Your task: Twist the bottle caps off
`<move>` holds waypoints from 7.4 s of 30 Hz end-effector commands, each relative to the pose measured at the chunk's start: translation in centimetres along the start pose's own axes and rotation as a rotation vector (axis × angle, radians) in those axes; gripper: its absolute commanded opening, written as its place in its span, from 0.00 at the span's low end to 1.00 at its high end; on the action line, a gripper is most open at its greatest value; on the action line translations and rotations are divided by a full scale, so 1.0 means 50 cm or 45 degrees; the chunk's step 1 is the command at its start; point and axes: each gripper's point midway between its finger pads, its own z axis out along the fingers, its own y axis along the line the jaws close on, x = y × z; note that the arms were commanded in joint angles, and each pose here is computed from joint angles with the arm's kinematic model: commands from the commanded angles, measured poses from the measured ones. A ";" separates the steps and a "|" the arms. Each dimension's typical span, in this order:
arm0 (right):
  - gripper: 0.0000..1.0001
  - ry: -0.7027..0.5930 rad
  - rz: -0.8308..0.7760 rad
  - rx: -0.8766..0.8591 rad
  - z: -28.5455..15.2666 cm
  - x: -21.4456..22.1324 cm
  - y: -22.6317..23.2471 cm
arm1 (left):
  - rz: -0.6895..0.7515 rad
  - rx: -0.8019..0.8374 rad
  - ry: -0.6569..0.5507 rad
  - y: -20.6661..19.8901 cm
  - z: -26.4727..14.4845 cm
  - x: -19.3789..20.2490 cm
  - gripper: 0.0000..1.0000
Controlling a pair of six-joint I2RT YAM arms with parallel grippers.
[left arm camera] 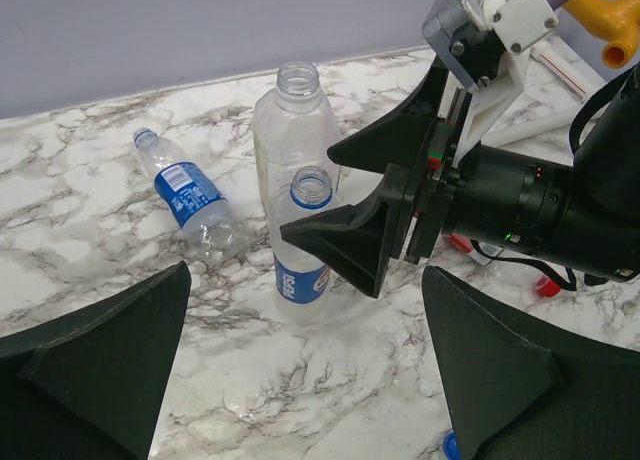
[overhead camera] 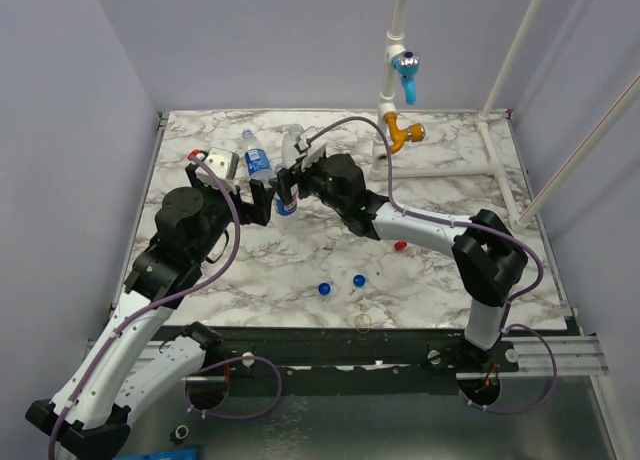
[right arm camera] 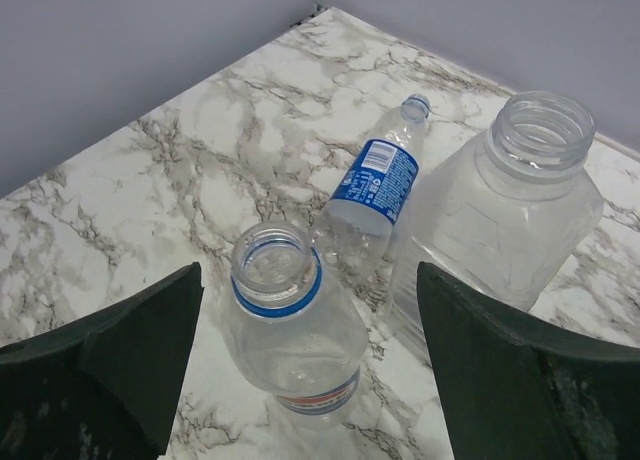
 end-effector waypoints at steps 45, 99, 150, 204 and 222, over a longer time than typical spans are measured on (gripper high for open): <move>1.00 0.647 0.449 0.830 -0.413 0.335 -0.295 | 0.197 0.611 0.024 -0.148 -0.047 -0.001 0.99; 0.56 0.385 0.599 -0.358 -0.362 -0.242 0.083 | 2.188 0.708 -0.936 -0.193 -0.055 -0.079 0.98; 0.75 0.563 0.100 -0.073 -0.305 -0.194 0.155 | 2.302 0.597 -0.675 -0.131 0.011 -0.012 0.40; 0.63 -0.316 0.391 -0.028 -0.296 -0.591 0.134 | 0.088 0.749 -0.370 -0.205 -0.048 -0.180 0.44; 0.59 -0.281 0.450 -0.229 -0.251 -0.577 0.141 | 0.061 0.564 -0.380 -0.161 -0.009 -0.179 0.40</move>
